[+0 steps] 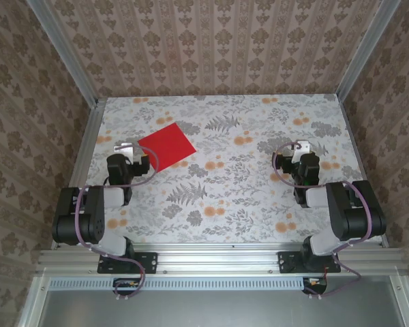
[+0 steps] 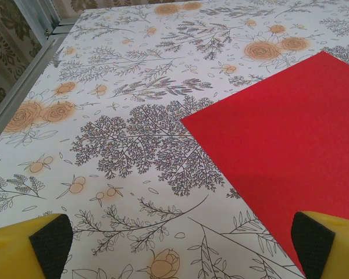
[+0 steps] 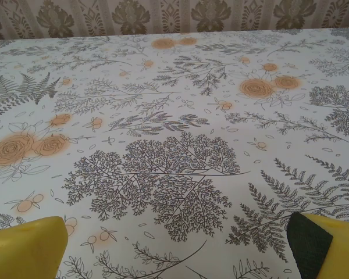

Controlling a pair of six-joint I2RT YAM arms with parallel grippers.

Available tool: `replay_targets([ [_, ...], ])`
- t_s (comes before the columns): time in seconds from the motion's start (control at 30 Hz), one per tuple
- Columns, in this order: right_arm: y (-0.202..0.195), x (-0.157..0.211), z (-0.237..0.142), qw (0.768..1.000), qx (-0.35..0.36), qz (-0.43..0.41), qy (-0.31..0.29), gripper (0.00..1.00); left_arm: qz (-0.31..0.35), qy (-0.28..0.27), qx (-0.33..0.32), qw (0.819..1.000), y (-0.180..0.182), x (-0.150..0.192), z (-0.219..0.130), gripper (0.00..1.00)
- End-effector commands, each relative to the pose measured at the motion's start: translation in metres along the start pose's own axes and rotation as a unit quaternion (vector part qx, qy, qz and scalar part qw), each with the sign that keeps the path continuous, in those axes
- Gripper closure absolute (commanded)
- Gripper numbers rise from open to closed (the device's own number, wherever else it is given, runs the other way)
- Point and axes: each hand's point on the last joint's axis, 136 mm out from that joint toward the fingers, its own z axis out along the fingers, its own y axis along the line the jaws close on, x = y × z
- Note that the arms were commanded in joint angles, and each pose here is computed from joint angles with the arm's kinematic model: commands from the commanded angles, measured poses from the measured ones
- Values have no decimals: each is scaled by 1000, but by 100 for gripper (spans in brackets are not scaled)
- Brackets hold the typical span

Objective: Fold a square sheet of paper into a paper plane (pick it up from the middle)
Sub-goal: Move the square sheet of paper to the center of the table.

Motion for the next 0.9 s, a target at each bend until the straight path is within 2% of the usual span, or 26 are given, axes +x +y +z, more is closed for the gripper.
replay_targets([
  [0.0, 0, -13, 4, 1000, 1, 9, -20, 0, 8, -18, -7, 1000, 4, -12, 4, 0],
  [0.73, -2, -15, 3, 1000, 7, 9, -24, 0, 8, -22, -7, 1000, 4, -14, 1, 0],
  [0.87, -11, -35, -17, 998, 43, 11, -46, 0, -4, -27, -30, 999, 12, -29, -15, 0],
])
